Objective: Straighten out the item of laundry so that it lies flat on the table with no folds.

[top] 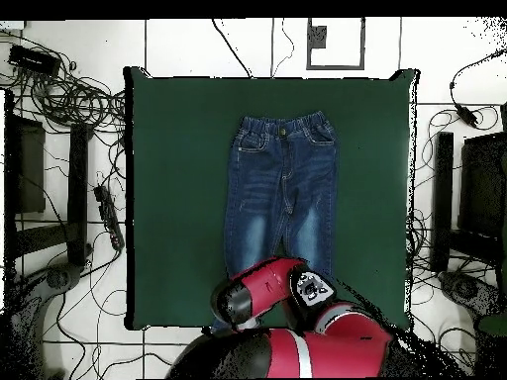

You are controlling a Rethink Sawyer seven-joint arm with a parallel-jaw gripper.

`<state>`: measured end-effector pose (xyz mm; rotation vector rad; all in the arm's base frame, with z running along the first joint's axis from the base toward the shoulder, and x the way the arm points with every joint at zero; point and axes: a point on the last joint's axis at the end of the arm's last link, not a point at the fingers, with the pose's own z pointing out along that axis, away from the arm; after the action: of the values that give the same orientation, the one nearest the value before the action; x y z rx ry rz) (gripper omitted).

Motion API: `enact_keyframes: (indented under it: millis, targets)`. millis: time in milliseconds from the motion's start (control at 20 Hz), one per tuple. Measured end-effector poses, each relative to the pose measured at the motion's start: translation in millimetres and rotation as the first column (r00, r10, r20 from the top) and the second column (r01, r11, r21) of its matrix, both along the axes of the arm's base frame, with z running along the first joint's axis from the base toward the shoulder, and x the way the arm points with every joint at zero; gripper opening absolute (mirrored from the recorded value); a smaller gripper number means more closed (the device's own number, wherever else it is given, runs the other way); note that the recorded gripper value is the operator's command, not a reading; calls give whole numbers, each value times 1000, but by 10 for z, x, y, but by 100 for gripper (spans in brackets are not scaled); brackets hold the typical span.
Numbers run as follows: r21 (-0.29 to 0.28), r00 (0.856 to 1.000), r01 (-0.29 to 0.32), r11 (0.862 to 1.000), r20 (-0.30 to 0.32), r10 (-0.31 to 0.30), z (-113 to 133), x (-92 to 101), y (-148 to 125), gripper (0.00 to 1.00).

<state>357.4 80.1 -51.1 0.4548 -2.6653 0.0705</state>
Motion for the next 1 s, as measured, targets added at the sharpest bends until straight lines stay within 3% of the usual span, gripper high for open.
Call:
enact_keyframes:
  millis: [50, 100, 1000]
  targets:
    - [-8, 1000, 11, 1000, -13, -11, -11, 19, 5, 0]
    - [-19, 999, 20, 1000, -29, -21, -22, 41, 7, 100]
    - [-48, 997, 38, 998, -72, -41, -50, 97, 22, 100]
